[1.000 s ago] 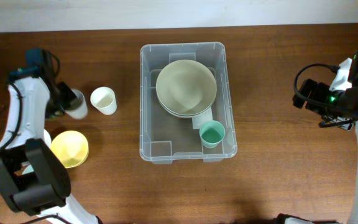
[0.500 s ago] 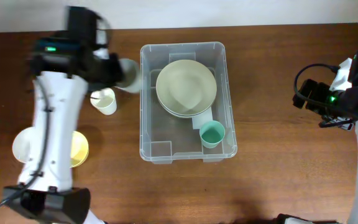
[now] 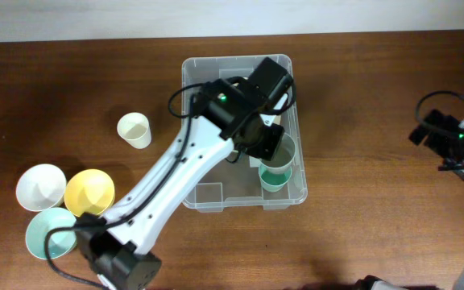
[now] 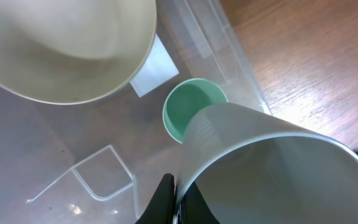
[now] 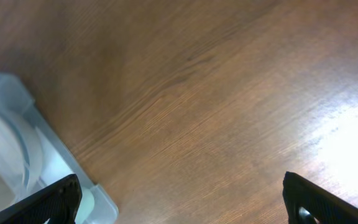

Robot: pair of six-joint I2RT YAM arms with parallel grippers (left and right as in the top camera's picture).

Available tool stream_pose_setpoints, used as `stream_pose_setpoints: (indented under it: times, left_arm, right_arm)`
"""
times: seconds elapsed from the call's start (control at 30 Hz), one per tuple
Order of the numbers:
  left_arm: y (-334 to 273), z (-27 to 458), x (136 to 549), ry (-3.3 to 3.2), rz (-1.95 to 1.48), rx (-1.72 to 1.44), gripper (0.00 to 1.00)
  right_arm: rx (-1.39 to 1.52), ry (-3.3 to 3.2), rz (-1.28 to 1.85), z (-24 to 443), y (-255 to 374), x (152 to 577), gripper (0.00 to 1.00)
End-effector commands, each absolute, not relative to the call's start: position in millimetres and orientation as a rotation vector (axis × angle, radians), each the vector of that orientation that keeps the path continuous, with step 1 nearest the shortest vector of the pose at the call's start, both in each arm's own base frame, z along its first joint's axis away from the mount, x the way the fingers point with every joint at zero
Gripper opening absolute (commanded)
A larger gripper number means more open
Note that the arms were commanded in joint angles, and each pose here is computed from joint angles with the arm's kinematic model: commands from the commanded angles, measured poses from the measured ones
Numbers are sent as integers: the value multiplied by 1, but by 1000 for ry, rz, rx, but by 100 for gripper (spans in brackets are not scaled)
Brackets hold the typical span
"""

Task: Pack container
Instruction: 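Carry the white cup with left gripper and drop it onto green cup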

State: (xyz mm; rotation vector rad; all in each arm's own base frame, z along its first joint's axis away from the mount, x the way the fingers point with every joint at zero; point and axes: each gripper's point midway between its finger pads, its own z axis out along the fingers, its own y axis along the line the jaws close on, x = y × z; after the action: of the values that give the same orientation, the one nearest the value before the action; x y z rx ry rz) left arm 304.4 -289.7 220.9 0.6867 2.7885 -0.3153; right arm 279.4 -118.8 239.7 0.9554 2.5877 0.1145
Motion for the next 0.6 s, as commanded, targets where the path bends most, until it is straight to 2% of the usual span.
stream_pose_setpoints:
  times: [0.0,0.27,0.37,0.47,0.57]
  left_arm:
    - [-294,206,305,2818,-283,730,1]
    - [-296,166,302,2943,-232,757,2]
    - [-296,164,302,2947,-229,759,15]
    - [-296,164,303,2948,-228,758,45]
    - [-286,167,307,2943,-168,739,46]
  right_arm:
    - [984,2567,177,242,-118,279,99]
    - [983,2568,178,242,-118,279,99]
    - [983,2567,178,242,-118,279,99]
    - [983,2568,178,242,-118,279,99]
    - [982,2568,178,242,-118,279,99]
